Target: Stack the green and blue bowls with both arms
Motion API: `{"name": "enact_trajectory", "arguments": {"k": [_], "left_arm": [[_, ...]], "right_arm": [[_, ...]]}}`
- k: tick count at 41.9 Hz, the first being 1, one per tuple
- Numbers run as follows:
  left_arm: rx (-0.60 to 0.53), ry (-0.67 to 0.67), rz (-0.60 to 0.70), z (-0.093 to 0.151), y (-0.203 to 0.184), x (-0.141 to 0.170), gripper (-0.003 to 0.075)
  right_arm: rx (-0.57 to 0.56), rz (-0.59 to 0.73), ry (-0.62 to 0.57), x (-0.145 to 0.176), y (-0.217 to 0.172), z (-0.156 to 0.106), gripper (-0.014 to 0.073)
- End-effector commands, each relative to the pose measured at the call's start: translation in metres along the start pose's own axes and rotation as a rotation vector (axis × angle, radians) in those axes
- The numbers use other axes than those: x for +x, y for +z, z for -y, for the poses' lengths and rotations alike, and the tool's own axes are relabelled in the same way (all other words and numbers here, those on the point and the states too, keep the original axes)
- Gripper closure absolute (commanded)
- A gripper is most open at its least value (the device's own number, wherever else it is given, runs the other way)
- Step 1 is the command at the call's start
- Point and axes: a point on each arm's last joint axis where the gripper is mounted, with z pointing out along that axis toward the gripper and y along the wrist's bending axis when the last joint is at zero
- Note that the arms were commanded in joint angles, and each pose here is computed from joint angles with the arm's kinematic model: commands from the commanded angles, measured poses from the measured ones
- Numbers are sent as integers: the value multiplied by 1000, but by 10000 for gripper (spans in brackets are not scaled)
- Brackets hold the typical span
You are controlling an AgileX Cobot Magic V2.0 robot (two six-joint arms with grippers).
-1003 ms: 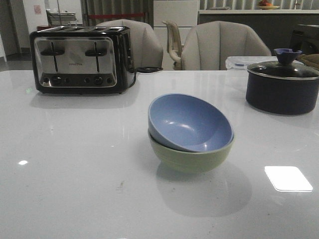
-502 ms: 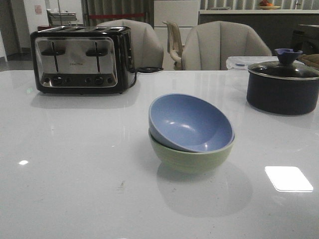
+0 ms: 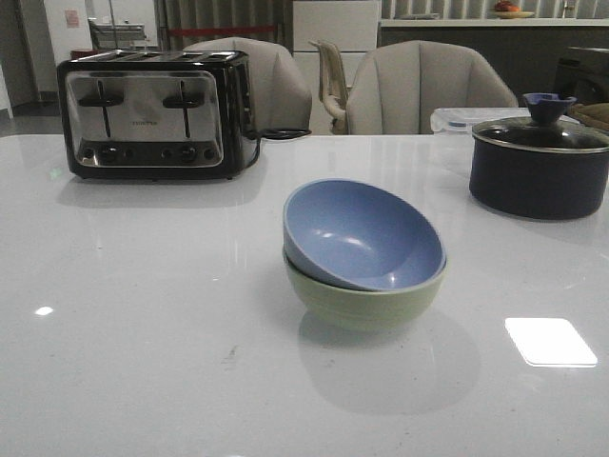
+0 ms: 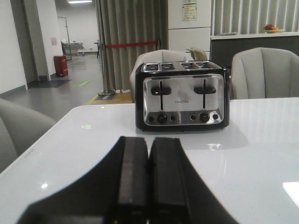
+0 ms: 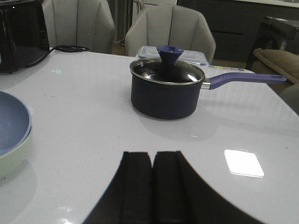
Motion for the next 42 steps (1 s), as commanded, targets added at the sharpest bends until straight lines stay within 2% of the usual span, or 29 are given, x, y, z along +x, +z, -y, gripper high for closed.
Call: {"name": "enact_trajectory", "arguments": {"k": [1,17,42], "left_arm": [[-12,-13,91,-1,-2,-3,619],[-12,-13,89,-1,-2,-3,620],[-12,-13,89,-1,-2,-3,620]], "right_arm": [[25,124,-16,-9,-2,2,561],[22,172,43,-12,-4,2,561],[21,179,44,-13,-4,2,561]]}}
